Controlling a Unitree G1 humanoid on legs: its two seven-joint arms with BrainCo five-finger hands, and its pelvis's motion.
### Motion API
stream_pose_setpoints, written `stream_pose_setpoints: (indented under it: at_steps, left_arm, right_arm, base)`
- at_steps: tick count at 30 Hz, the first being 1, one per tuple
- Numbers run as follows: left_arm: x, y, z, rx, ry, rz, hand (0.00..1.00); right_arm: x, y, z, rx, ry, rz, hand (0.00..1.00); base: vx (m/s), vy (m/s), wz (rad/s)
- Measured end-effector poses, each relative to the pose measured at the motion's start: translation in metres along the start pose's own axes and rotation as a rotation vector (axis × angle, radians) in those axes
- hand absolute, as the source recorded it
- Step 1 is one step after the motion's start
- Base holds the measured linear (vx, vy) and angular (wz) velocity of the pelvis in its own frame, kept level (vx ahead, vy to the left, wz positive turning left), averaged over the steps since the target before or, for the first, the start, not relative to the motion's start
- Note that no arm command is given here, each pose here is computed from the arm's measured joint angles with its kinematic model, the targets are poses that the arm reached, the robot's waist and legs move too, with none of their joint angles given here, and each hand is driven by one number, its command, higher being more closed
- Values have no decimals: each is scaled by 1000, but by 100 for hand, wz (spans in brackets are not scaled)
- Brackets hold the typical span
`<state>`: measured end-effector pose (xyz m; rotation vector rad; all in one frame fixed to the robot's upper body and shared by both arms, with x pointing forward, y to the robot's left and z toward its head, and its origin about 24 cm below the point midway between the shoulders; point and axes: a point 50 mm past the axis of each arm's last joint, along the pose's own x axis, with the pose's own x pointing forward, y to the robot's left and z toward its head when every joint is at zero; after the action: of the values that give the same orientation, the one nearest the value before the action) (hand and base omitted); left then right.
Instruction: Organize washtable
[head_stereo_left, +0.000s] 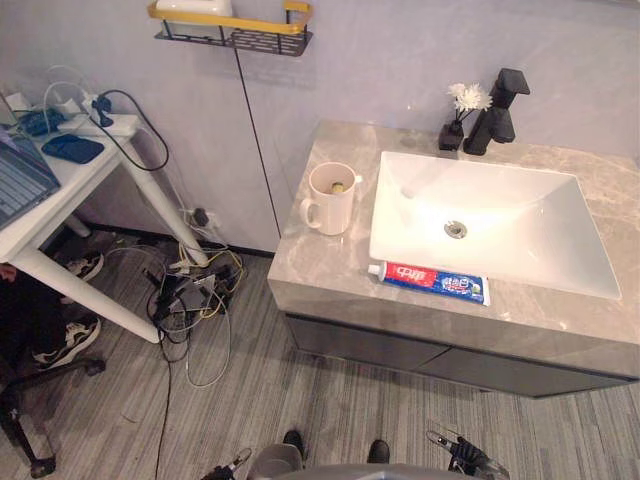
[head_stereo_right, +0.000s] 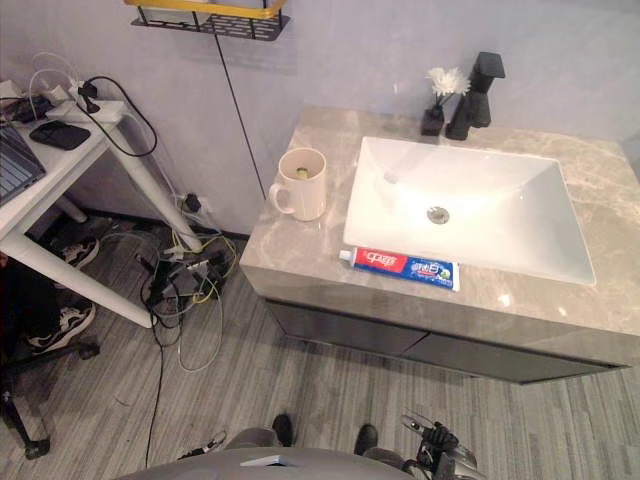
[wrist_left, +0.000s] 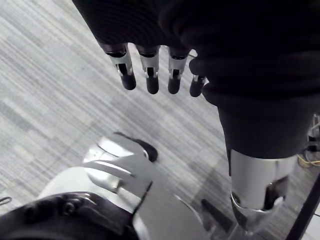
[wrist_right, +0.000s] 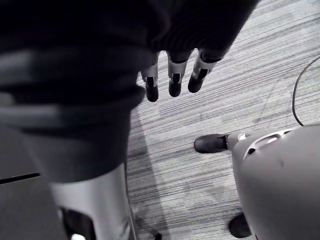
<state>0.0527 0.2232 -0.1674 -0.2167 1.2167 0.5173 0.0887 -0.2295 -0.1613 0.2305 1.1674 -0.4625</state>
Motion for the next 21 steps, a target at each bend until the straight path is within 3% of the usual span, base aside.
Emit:
stream_pose_setpoints:
  at_steps: [6,9,12,13,17,21]
  left_arm:
    - [1,-2,6,-34,-22,21,0]
    - [0,5,5,-259,-25,100,0]
    - [-6,8,19,-579,-125,171,0]
    - [-12,11,31,-710,-213,189,0]
    - [-52,46,94,-1001,-609,252,0]
    - [-120,69,159,-1085,-1048,246,0]
  right_arm:
    - [-1,-6,-10,54,38,-59,0]
    - [-1,-8,-16,97,50,-87,0]
    - [-3,-8,-23,147,55,-116,0]
    - [-3,-6,-25,170,58,-119,0]
    - [-6,-5,-38,217,75,-140,0]
    - [-7,-8,-43,220,83,-150,0]
  base:
    - [15,31,6]
    - [-1,44,15]
    - [0,47,15]
    - [6,39,4]
    - [11,5,2]
    - [17,-5,6]
